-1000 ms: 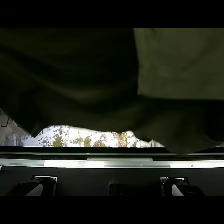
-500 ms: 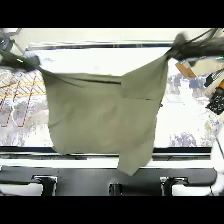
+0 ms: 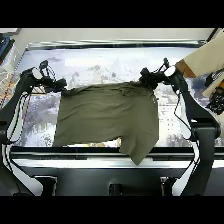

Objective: Fold the clothes and pants, and hang the long-sleeved shirts on hangers.

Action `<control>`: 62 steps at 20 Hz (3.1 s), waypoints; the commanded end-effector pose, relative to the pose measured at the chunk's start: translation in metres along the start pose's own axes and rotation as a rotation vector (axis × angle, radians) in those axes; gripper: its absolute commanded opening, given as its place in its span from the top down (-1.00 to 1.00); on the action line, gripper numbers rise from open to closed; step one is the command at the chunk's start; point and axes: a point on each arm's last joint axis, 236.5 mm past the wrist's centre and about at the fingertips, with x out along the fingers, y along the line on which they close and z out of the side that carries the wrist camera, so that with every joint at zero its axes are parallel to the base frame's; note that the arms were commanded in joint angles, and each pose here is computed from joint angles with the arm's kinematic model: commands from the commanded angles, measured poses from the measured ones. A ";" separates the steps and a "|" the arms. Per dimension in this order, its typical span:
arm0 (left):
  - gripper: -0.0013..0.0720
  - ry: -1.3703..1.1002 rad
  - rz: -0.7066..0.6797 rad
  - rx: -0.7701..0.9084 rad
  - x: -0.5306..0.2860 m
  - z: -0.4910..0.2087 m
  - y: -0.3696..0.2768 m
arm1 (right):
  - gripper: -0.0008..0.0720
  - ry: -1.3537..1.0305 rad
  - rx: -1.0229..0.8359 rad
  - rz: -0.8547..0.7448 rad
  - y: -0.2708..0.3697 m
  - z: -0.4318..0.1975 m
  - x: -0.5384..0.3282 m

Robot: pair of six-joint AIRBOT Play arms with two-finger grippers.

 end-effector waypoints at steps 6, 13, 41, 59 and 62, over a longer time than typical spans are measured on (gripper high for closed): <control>-0.48 0.124 0.023 0.005 -0.069 -0.020 0.046 | -0.29 0.149 -0.266 -0.025 -0.026 0.010 -0.141; -0.48 0.152 -0.148 -0.132 -0.148 -0.082 0.073 | -0.34 0.372 -0.136 -0.001 -0.110 -0.079 -0.218; -0.48 0.427 -0.088 -0.252 -0.136 -0.260 0.094 | 0.89 0.413 0.136 -0.025 -0.197 -0.243 -0.167; 0.91 0.422 -0.182 -0.441 -0.087 -0.316 0.081 | 0.89 0.331 0.064 0.071 -0.148 -0.230 -0.196; 0.92 0.367 -0.246 -0.440 -0.090 -0.291 0.060 | 0.89 0.257 -0.017 0.211 -0.105 -0.218 -0.212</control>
